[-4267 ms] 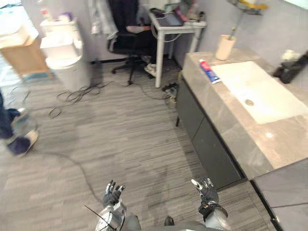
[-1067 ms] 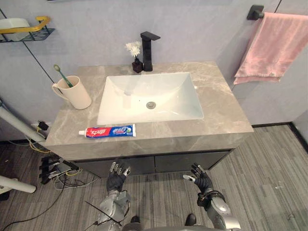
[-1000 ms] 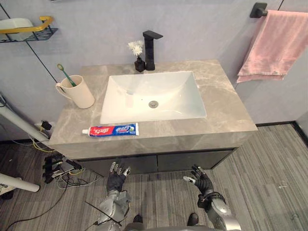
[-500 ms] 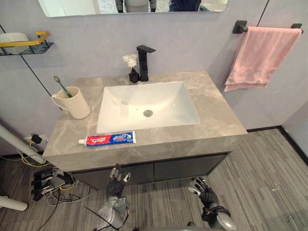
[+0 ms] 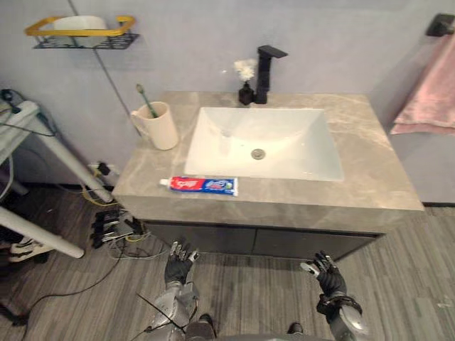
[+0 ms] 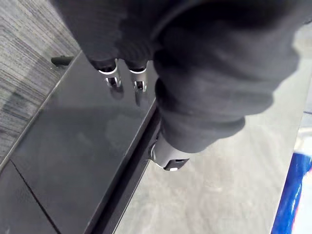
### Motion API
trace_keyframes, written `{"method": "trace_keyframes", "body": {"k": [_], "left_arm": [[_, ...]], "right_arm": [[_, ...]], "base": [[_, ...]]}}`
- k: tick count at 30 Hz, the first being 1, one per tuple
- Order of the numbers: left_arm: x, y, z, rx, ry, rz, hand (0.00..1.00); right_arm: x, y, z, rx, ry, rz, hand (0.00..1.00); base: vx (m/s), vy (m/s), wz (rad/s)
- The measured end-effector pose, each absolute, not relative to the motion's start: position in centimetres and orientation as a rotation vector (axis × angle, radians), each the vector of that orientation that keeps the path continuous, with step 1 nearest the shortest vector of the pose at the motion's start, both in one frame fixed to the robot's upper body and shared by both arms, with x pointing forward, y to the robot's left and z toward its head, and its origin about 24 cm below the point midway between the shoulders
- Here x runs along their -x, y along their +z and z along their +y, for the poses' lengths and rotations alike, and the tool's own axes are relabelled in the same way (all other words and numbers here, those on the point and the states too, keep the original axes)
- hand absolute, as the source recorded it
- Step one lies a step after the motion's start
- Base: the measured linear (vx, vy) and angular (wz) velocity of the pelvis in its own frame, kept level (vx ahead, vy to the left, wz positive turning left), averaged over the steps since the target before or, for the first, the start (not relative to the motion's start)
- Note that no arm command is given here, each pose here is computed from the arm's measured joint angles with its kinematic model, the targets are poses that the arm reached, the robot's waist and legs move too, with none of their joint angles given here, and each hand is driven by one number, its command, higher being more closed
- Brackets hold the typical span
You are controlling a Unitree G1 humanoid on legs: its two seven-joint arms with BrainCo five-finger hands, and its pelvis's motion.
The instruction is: Organize washtable
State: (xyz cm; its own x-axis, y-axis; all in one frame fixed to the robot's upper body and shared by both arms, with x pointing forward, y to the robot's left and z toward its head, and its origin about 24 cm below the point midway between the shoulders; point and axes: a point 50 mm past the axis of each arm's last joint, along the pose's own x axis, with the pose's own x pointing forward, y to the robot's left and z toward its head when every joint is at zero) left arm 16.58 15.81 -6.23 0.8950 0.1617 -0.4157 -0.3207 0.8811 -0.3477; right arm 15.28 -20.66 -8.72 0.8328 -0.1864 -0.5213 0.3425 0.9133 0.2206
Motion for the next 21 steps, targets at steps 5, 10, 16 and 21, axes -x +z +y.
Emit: {"method": "trace_keyframes", "body": {"k": [5,10,16,21], "left_arm": [[-16.1,-6.4,16.8,0.389,0.282,0.403,0.00],[-16.0,-6.4,17.7,0.351,0.277,0.402,0.00],[-16.3,-6.0,18.8,0.303,0.270,0.390,0.00],[-16.5,-6.3,18.0,0.335,0.269,0.400,0.00]], "right_arm": [[-14.5,-9.2,-20.0,-0.358,-0.305,0.538,0.00],[-16.2,-8.6,-19.4,-0.384,-0.306,0.495,0.00],[-15.9,-8.9,-18.7,-0.442,-0.306,0.501,0.00],[-17.0,-8.2,-19.5,-0.327,-0.267,0.475,0.00]], "base": [[0.05,0.209,0.16],[0.05,0.187,-0.34],[0.09,0.030,-0.30],[0.06,-0.270,-0.47]]}}
